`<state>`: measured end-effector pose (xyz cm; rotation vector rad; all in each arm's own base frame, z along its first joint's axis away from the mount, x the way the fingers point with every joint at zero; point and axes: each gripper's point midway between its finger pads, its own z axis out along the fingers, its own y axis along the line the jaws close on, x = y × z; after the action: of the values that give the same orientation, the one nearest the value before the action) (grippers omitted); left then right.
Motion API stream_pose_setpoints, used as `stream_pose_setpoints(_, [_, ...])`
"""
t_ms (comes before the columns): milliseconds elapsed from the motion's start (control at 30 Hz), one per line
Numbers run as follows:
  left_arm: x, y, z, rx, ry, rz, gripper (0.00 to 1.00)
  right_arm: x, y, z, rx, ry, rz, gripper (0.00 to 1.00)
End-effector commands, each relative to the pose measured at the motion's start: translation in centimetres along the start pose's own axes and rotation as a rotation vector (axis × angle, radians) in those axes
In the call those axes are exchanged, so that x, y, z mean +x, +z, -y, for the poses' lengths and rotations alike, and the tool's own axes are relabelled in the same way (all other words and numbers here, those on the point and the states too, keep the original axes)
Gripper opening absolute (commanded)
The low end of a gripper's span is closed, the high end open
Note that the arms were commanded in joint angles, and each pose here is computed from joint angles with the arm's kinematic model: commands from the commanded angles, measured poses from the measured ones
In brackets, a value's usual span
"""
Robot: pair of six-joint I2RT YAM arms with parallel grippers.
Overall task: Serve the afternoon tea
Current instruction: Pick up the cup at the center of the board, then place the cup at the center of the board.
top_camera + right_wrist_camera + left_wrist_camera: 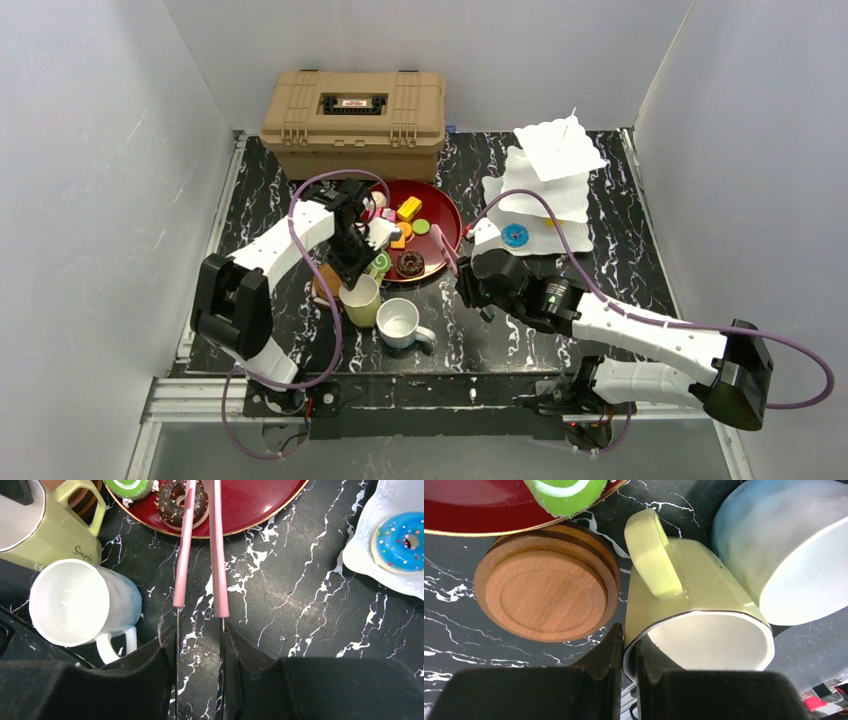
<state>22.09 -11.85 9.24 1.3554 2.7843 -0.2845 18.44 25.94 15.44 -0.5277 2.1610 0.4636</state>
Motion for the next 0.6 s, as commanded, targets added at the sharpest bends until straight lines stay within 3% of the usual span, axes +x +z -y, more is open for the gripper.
stream_pose_setpoints(0, [1.8, 0.9, -2.1, -0.132, 0.004, -0.075, 0.0, -1.2, 0.1, -0.2, -0.004, 0.035, 0.038, 0.4])
stream_pose_setpoints(300, [5.5, -1.8, -7.4, -0.445, 0.082, -0.094, 0.0, -1.2, 0.4, -1.0, -0.035, 0.018, 0.006, 0.4])
stream_pose_setpoints(567, [8.6, -4.2, -12.5, -0.584, 0.038, -0.122, 0.0, -1.2, 0.2, -1.5, -0.061, 0.03, 0.0, 0.4])
